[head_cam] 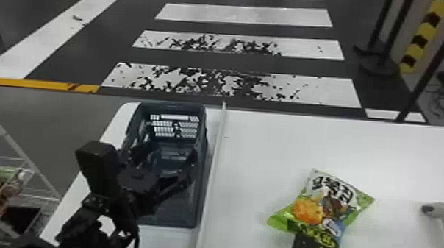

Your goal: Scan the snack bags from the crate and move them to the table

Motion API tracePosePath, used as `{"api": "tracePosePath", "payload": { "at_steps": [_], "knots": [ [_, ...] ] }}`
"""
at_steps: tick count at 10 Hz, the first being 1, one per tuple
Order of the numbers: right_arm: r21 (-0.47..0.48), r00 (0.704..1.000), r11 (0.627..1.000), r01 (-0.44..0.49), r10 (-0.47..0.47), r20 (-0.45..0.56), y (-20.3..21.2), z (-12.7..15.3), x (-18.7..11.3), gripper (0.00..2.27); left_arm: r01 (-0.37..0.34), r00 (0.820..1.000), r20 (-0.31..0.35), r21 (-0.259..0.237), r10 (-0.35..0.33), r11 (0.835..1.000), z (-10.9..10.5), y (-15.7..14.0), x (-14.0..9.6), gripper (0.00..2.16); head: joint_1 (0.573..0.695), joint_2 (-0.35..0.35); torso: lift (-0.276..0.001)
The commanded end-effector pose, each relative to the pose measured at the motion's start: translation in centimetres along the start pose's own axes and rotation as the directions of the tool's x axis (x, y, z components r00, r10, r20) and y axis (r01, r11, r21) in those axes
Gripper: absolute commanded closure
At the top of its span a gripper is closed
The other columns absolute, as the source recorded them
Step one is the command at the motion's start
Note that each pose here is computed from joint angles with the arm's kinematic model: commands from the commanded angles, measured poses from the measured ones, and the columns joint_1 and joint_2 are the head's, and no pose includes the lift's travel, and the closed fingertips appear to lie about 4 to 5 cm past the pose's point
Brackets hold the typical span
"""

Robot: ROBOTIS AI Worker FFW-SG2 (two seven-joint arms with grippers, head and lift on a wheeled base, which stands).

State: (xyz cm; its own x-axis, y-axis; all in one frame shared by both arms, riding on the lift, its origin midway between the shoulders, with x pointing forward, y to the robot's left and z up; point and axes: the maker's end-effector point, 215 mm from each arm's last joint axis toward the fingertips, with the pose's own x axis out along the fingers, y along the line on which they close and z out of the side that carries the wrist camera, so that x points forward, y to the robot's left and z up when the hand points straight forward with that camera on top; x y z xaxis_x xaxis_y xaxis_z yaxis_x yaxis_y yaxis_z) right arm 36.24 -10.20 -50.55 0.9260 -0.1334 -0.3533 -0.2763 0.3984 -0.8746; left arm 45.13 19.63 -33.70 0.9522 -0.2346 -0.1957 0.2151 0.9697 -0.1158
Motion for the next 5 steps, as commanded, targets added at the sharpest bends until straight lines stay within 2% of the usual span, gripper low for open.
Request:
{"api": "tracePosePath", "payload": {
  "at_steps": [1,3,4,5],
  "knots": [
    [0.025,0.999,1.000,0.011,-0.012,0.048,-0.2,0.8,-0.5,2.24,0.000,1.000,-0.002,-0.001,0.000,1.000,-0.1,0.0,0.0,0.03,0.695,0.131,-0.095],
    [0.153,0.997,0.988,0.002,-0.015,0.082,-2.8,1.8,-1.1,2.24,0.008,1.000,-0.008,-0.006,-0.008,1.000,-0.5,-0.4,-0.1,0.03,0.695,0.139,-0.095],
    [0.249,0.995,0.968,-0.034,0.011,0.095,-3.8,1.9,-1.1,2.24,0.012,1.000,-0.007,-0.007,-0.012,1.000,-0.5,-0.6,-0.1,0.03,0.695,0.140,-0.095],
    [0.431,0.990,0.896,-0.112,0.063,0.126,-5.0,2.4,-0.9,2.24,0.014,1.000,-0.009,-0.008,-0.014,1.000,-0.6,-0.7,-0.2,0.03,0.695,0.135,-0.095]
  ]
}}
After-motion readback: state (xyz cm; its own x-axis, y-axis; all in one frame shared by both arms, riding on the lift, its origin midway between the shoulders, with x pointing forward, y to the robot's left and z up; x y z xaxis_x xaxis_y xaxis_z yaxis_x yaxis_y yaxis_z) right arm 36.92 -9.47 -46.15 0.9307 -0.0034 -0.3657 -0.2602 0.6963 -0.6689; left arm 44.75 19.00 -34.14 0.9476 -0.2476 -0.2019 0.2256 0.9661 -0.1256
